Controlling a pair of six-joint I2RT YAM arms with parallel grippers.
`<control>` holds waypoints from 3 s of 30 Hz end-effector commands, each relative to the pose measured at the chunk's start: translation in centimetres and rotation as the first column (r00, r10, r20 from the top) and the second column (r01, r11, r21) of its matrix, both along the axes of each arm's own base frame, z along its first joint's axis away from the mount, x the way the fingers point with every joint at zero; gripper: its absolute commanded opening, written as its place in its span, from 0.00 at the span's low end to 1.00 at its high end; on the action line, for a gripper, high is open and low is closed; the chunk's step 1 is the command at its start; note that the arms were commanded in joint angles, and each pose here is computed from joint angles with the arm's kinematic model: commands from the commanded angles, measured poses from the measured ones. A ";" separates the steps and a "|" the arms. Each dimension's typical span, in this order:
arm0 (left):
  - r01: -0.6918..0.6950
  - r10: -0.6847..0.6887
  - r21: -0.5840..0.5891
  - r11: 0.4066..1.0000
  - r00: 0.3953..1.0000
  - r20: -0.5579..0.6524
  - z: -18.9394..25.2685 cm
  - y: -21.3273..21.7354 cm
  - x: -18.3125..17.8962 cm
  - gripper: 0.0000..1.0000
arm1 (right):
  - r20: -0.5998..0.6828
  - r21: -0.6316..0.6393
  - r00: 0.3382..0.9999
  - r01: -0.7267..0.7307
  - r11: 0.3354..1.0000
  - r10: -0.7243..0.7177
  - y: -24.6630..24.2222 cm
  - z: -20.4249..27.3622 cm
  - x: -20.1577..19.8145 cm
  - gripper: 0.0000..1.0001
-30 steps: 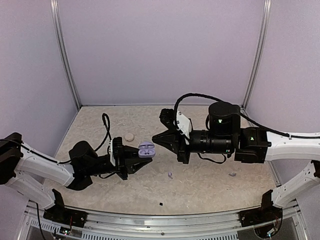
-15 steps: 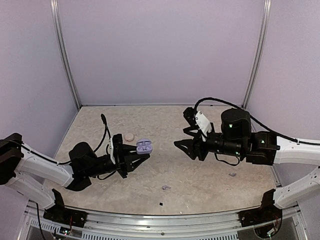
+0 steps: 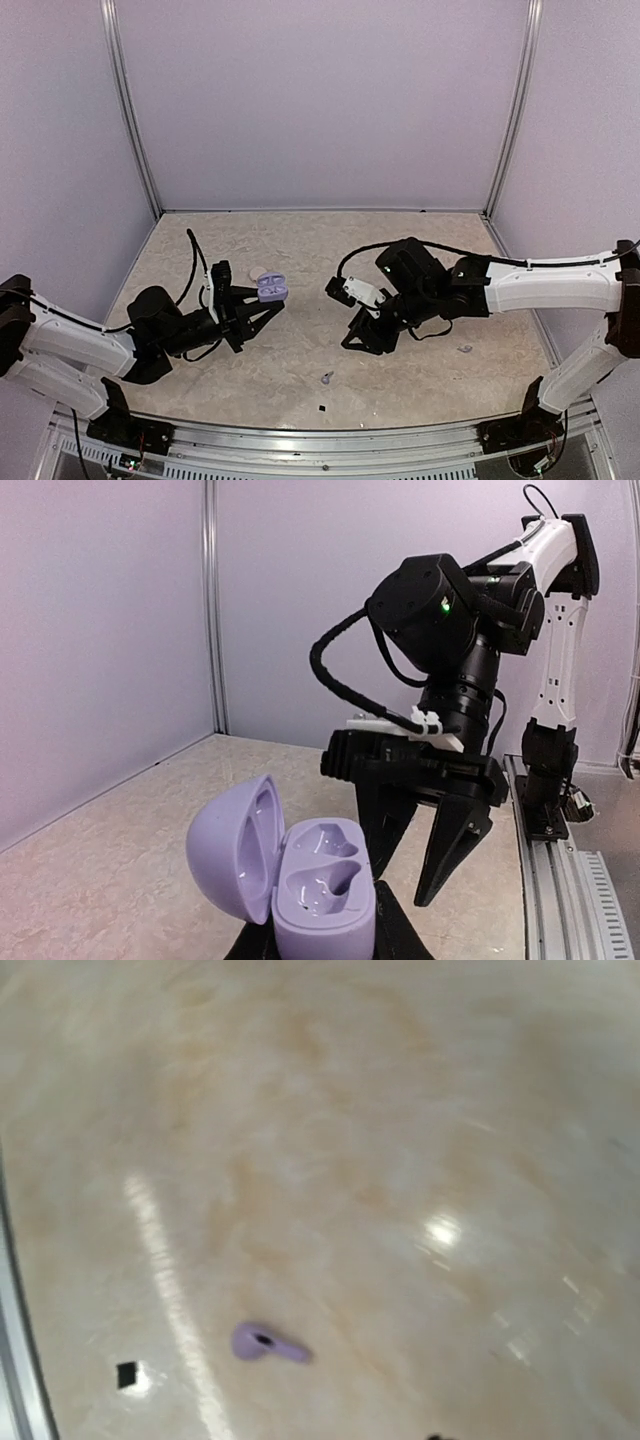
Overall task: Insert the wireless bluetooth earbuds into the charging case
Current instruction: Move the left earbud to the center of the board, then pick up the left earbud from the center of the board.
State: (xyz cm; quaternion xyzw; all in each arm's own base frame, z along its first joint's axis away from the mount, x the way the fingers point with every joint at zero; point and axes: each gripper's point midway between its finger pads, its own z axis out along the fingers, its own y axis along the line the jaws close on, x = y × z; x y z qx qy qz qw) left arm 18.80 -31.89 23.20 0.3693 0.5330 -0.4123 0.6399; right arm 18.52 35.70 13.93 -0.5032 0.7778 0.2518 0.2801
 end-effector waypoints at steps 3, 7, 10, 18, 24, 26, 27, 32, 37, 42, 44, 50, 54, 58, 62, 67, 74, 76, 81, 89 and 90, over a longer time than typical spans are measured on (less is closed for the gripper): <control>-0.095 0.093 -0.027 0.995 0.994 -0.061 0.4 2.0 1.3 0.03 | 0.046 -0.068 0.953 -0.295 0.953 0.298 4.5 -1.4 -1.7 0.43; -0.126 0.122 -0.054 0.991 0.990 -0.071 0.8 3.2 1.5 0.03 | 0.059 -0.205 0.931 -0.343 0.917 0.361 5.0 -5.4 -2.1 0.44; -0.133 0.129 -0.062 0.989 0.990 -0.063 1.2 3.6 1.5 0.03 | 0.047 -0.239 0.918 -0.372 0.897 0.394 5.1 -7.1 -2.6 0.47; -0.138 0.135 -0.063 0.988 0.989 -0.053 1.4 4.0 1.5 0.03 | 0.030 -0.250 0.901 -0.413 0.876 0.433 5.7 -8.4 -3.2 0.50; -0.139 0.136 -0.071 0.988 0.990 -0.044 1.6 4.3 1.3 0.03 | -0.008 -0.317 0.895 -0.425 0.848 0.446 5.4 -10.9 -3.3 0.49; -0.139 0.136 -0.073 0.988 0.990 -0.041 1.7 4.3 1.3 0.03 | -0.009 -0.318 0.895 -0.425 0.848 0.445 5.6 -11.1 -3.2 0.48; -0.140 0.137 -0.074 0.987 0.990 -0.040 1.7 4.3 1.3 0.03 | -0.009 -0.320 0.896 -0.422 0.848 0.443 5.6 -11.2 -3.1 0.47; -0.138 0.136 -0.069 0.988 0.990 -0.035 1.7 4.2 1.4 0.03 | 0.015 -0.368 0.914 -0.371 0.853 0.404 5.8 -12.1 -1.7 0.44; -0.142 0.141 -0.068 0.987 0.990 -0.030 1.7 4.3 1.4 0.03 | 0.008 -0.404 0.946 -0.294 0.866 0.325 5.3 -13.0 0.4 0.35; -0.150 0.149 -0.064 0.987 0.989 -0.027 1.7 4.4 1.6 0.03 | -0.012 -0.407 0.967 -0.239 0.882 0.256 4.3 -13.1 1.7 0.28; -0.151 0.150 -0.062 0.987 0.988 -0.029 1.6 4.4 1.7 0.03 | -0.027 -0.408 0.974 -0.218 0.886 0.226 3.8 -13.2 2.0 0.27; -0.154 0.152 -0.061 0.986 0.988 -0.029 1.6 4.4 1.8 0.03 | -0.096 -0.460 0.988 -0.154 0.875 0.123 0.8 -14.1 2.2 0.25; -0.153 0.151 -0.059 0.987 0.988 -0.032 1.5 4.3 1.8 0.03 | -0.144 -0.499 0.989 -0.087 0.862 0.016 -1.7 -14.2 1.7 0.24; -0.152 0.150 -0.063 0.986 0.988 -0.028 1.6 4.3 1.9 0.03 | -0.203 -0.555 0.972 -0.014 0.832 -0.119 -4.4 -14.6 0.7 0.23; -0.145 0.144 -0.062 0.987 0.989 -0.031 1.4 4.1 1.9 0.03 | -0.230 -0.604 0.939 0.069 0.794 -0.257 -6.7 -14.8 -0.2 0.22; -0.137 0.135 -0.061 0.989 0.990 -0.032 1.3 4.0 1.9 0.03 | -0.233 -0.623 0.927 0.091 0.777 -0.295 -6.9 -13.9 -0.1 0.36; -0.141 0.139 -0.065 0.988 0.990 -0.030 1.2 4.2 1.9 0.03 | -0.195 -0.663 0.947 0.064 0.746 -0.254 -6.3 -13.6 1.3 0.40; -0.148 0.146 -0.067 0.987 0.989 -0.030 1.2 4.4 1.8 0.03 | -0.193 -0.673 0.952 0.050 0.738 -0.239 -6.3 -13.7 1.2 0.38; -0.154 0.152 -0.068 0.986 0.988 -0.030 1.1 4.7 1.8 0.03 | -0.192 -0.675 0.960 0.020 0.738 -0.203 -5.6 -13.7 1.3 0.35; -0.147 0.145 -0.065 0.987 0.989 -0.028 1.1 4.5 1.8 0.03 | -0.196 -0.676 0.964 -0.001 0.737 -0.178 -4.3 -13.7 1.4 0.29; -0.146 0.144 -0.063 0.987 0.989 -0.028 1.1 4.5 1.8 0.03 | -0.196 -0.676 0.965 -0.005 0.737 -0.174 -4.2 -13.7 1.4 0.29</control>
